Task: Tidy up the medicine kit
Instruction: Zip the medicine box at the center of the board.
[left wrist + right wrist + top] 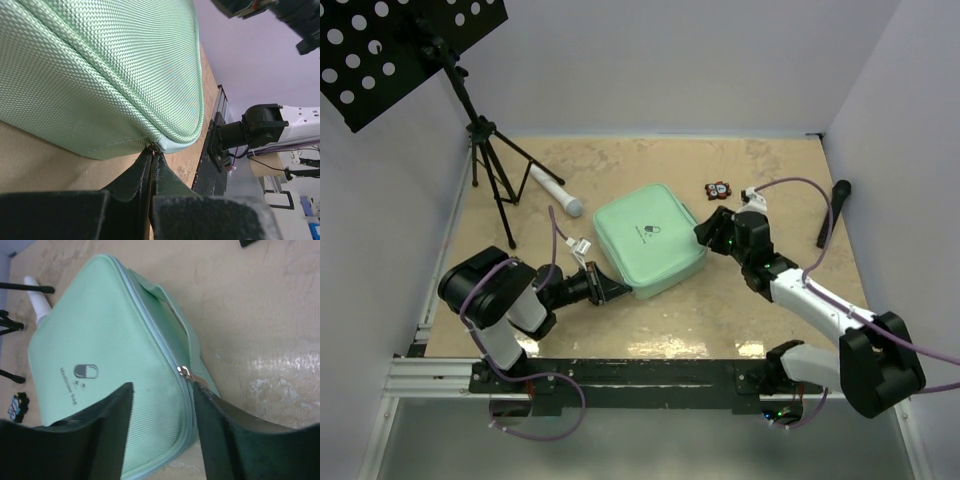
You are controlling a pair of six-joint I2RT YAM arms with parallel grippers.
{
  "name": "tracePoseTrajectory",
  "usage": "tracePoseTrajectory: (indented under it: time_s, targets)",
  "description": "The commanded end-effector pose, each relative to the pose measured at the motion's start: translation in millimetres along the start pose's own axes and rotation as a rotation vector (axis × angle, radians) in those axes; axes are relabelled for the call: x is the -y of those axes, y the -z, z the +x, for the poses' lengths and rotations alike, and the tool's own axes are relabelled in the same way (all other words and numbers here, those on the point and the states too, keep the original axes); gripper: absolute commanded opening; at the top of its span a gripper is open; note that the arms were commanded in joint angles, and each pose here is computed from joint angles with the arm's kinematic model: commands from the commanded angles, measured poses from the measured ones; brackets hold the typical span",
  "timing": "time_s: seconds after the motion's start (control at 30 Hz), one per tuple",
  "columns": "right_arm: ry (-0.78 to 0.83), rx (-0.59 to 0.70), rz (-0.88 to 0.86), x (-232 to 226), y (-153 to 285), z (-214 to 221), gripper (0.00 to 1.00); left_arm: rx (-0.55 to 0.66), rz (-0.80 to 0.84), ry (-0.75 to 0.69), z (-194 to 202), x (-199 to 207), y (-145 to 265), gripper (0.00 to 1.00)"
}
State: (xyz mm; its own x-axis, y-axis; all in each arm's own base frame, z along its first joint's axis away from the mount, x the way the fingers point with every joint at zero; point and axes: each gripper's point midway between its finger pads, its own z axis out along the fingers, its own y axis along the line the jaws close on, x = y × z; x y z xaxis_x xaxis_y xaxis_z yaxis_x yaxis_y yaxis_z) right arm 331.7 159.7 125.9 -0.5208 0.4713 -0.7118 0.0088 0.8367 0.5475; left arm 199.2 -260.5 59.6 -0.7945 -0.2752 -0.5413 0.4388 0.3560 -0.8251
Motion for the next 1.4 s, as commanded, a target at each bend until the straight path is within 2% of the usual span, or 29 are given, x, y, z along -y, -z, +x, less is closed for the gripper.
tracePoseTrajectory:
  time_s: [0.0, 0.13, 0.23, 0.37, 0.4, 0.57, 0.63, 0.67, 0.77, 0.8, 0.93, 1.13, 1.37]
  targets:
    - [0.076, 0.150, -0.036, -35.4, 2.9, -61.3, 0.60, 0.177, 0.226, -0.249, -28.5, 52.9, 10.1, 0.00]
    - [0.167, 0.155, -0.035, -54.5, -26.5, -83.2, 0.65, 0.174, 0.233, -0.249, -28.4, 54.4, 10.2, 0.00]
    - [0.261, 0.066, -0.062, -59.5, -67.2, -69.3, 0.72, 0.181, 0.234, -0.254, -30.0, 55.4, 10.9, 0.00]
    - [0.263, 0.017, -0.120, -71.8, -99.4, -59.0, 0.82, 0.184, 0.235, -0.265, -29.9, 56.4, 12.3, 0.00]
    - [0.293, -0.027, -0.116, -71.4, -119.3, -52.7, 0.85, 0.190, 0.233, -0.274, -30.2, 56.8, 13.4, 0.00]
    - [0.342, -0.087, -0.166, -74.3, -134.7, -41.3, 0.83, 0.191, 0.229, -0.284, -30.3, 55.3, 12.8, 0.00]
    - [0.357, -0.117, -0.174, -72.7, -137.8, -33.2, 0.78, 0.189, 0.232, -0.290, -30.2, 55.5, 12.3, 0.00]
    - [0.358, -0.129, -0.175, -69.3, -139.0, -30.0, 0.72, 0.192, 0.233, -0.291, -31.2, 55.8, 11.7, 0.00]
    - [0.343, -0.173, -0.168, -58.8, -141.9, -16.6, 0.45, 0.194, 0.240, -0.297, -33.5, 56.9, 9.2, 0.00]
    - [0.331, -0.188, -0.161, -54.3, -142.6, -11.7, 0.31, 0.195, 0.242, -0.296, -34.7, 57.0, 8.2, 0.00]
    - [0.306, -0.210, -0.128, -39.5, -142.7, -2.1, 0.00, 0.198, 0.243, -0.296, -36.4, 56.8, 6.8, 0.00]
    - [0.219, -0.171, -0.081, -28.2, -131.9, -13.6, 0.00, 0.218, 0.245, -0.297, -42.9, 57.9, 3.7, 0.00]
    - [-0.013, -0.056, -0.049, -2.6, -95.9, -47.2, 0.00, 0.227, 0.272, -0.301, -52.7, 60.7, -8.0, 0.00]
